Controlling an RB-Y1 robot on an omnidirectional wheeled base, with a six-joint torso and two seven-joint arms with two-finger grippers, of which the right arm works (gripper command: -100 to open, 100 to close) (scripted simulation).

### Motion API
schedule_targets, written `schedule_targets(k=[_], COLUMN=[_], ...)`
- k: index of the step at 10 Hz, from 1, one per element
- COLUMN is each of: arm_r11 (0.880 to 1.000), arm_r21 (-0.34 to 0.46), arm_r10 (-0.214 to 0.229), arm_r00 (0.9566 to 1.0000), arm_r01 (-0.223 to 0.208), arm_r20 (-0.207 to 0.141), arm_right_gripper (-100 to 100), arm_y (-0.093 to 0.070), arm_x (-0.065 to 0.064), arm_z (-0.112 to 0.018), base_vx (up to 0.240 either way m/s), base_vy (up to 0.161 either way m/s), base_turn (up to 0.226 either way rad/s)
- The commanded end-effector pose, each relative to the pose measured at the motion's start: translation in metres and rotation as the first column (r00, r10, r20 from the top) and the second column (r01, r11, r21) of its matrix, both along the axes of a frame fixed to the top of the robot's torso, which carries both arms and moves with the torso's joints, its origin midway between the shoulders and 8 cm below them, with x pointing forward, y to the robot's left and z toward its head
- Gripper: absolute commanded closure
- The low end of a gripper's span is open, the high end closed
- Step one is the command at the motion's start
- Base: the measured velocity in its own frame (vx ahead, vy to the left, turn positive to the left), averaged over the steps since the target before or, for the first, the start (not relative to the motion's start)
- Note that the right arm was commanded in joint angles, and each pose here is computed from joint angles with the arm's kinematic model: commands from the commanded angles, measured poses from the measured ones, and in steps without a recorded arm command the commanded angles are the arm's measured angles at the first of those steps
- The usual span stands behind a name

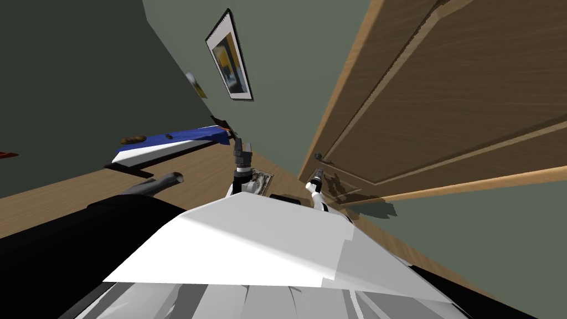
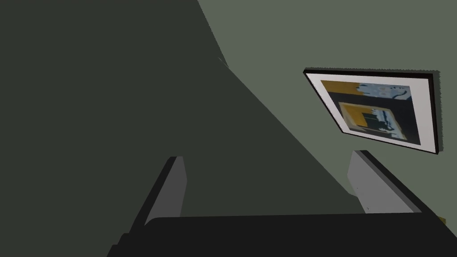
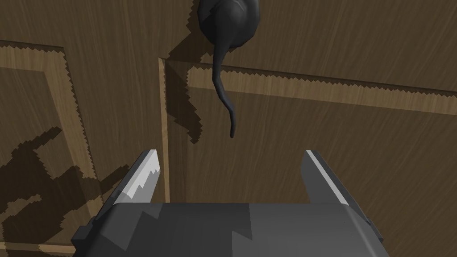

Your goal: Pull the door open

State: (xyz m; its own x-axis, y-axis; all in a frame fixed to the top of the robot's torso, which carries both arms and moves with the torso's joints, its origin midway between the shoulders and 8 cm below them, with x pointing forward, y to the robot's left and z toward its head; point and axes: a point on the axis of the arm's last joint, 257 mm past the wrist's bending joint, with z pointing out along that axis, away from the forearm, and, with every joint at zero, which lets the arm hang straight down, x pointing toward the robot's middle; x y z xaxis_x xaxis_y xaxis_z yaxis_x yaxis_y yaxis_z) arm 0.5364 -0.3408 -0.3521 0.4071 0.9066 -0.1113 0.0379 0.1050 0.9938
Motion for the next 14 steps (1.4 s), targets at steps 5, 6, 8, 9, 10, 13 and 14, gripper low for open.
schedule_targets(k=[5, 6, 8, 9, 10, 13, 14], arm_r11=[0.999, 0.999, 0.998, 0.996, 0.995, 0.99, 0.99], arm_r21=[0.002, 0.002, 0.002, 0.002, 0.002, 0.002, 0.002], arm_r10=[-0.033, -0.045, -0.064, -0.086, -0.1, -0.143, -0.143], arm_r00=[0.9994, 0.999, 0.9979, 0.9963, 0.995, 0.9897, 0.9897], arm_r01=[0.033, 0.045, 0.064, 0.086, 0.1, 0.143, 0.143], arm_r20=[-0.003, -0.002, 0.001, 0.003, 0.005, 0.006, 0.006], arm_right_gripper=[-100, -100, -100, -100, -100, -100, -100], arm_y=[-0.027, -0.036, -0.052, -0.07, -0.082, -0.119, -0.119], arm_x=[-0.009, -0.011, -0.016, -0.021, -0.025, -0.039, -0.039], arm_z=[-0.003, -0.003, -0.003, -0.002, -0.002, -0.001, -0.001], base_vx=[0.071, 0.048, 0.138, 0.181, 0.216, 0.199, 0.127], base_vy=[-0.007, 0.005, 0.026, 0.025, 0.017, -0.033, -0.054], base_turn=[0.147, 0.302, 0.211, 0.176, 0.27, 0.181, 0.035])
